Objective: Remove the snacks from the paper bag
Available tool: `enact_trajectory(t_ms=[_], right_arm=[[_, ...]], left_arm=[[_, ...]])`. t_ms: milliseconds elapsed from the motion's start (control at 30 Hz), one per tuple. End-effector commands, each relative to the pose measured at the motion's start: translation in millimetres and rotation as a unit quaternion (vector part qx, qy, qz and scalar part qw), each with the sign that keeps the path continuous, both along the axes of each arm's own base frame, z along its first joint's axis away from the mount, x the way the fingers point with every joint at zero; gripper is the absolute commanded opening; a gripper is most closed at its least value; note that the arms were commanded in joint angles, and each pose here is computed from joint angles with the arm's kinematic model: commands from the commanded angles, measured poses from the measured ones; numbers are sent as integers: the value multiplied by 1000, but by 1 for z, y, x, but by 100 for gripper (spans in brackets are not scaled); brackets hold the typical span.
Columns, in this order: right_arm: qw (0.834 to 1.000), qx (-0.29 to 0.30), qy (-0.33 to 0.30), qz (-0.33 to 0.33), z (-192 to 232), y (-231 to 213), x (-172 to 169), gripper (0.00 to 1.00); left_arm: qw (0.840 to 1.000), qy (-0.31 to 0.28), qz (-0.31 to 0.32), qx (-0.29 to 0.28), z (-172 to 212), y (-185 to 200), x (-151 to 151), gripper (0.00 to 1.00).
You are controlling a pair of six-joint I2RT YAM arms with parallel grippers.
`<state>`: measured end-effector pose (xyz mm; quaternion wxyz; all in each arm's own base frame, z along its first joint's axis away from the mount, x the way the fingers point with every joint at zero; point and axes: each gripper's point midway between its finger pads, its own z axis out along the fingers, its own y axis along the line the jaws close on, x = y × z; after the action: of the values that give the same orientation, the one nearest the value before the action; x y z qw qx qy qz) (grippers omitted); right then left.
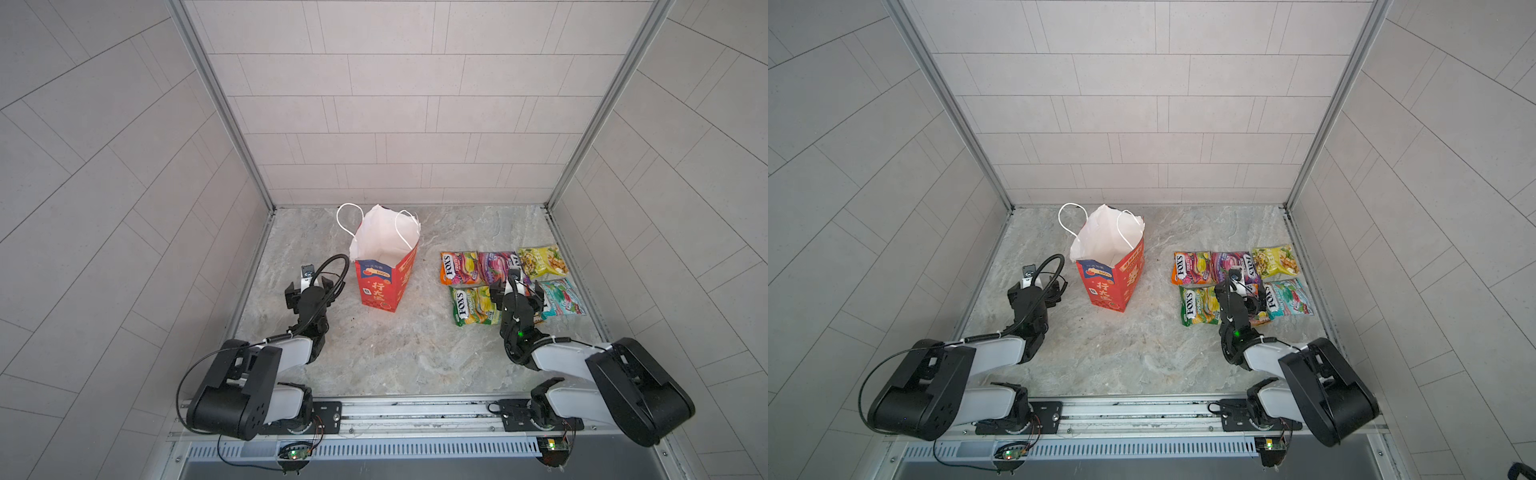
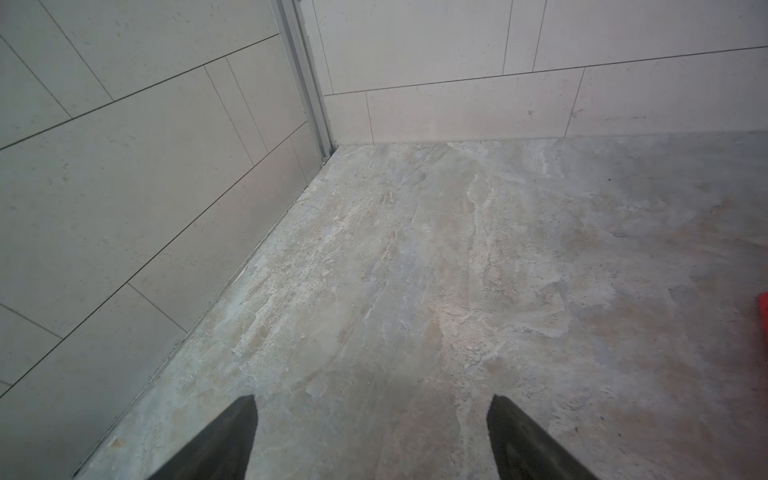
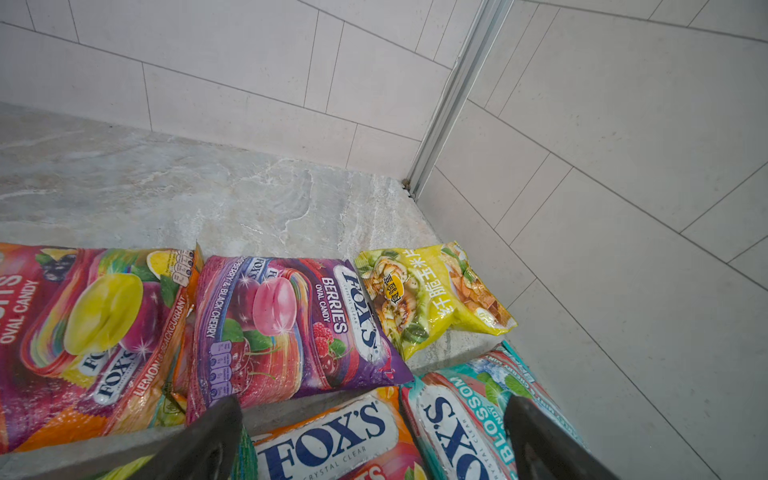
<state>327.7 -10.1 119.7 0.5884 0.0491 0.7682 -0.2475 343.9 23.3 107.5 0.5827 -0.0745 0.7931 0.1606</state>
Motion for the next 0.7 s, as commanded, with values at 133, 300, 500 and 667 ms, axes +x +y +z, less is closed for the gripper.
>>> enact_trajectory(t_ms=[133, 300, 500, 667], right_arm=[[998, -3, -66, -12, 7, -10, 18, 99], [997, 55, -33, 35, -14, -18, 37, 99], [996, 84, 20, -9, -23, -40, 53, 100], [996, 85, 11, 4, -23, -37, 52, 99]], left_arm=[[999, -40, -37, -4, 6, -5, 20, 92], [998, -50, -35, -29, -11, 4, 23, 92], [997, 12, -56, -47, -19, 2, 48, 93], [996, 24, -51, -65, -22, 8, 53, 99]])
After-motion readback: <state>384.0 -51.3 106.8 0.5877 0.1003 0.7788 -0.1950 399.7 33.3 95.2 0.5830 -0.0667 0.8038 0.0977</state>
